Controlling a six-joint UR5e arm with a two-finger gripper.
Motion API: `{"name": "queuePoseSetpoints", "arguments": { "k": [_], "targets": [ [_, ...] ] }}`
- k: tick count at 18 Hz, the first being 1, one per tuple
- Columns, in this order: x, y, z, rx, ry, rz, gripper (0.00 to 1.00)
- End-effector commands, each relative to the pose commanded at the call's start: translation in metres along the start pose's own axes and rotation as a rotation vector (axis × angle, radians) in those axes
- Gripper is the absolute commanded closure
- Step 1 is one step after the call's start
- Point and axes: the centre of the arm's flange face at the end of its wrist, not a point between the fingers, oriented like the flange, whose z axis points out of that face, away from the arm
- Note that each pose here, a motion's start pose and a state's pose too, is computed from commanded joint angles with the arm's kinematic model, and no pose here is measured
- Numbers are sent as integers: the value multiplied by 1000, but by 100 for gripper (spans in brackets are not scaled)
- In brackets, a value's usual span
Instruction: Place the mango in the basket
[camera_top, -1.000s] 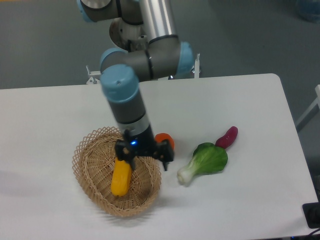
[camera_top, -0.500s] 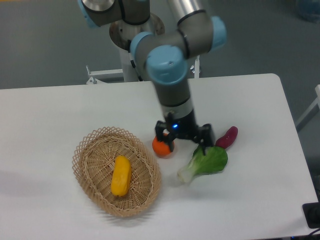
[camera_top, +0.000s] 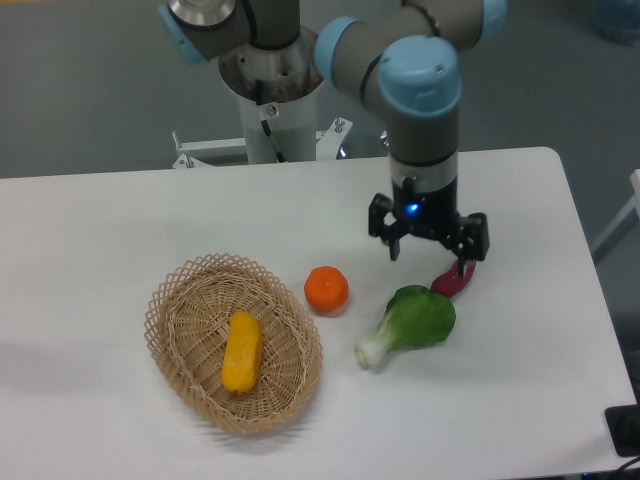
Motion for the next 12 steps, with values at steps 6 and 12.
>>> {"name": "queuePoseSetpoints", "arguments": {
  "k": [6,12],
  "targets": [
    [-5,31,-12,-37,58,142,0],
    [-6,34,-11,-38,63,150,0]
  ]
}}
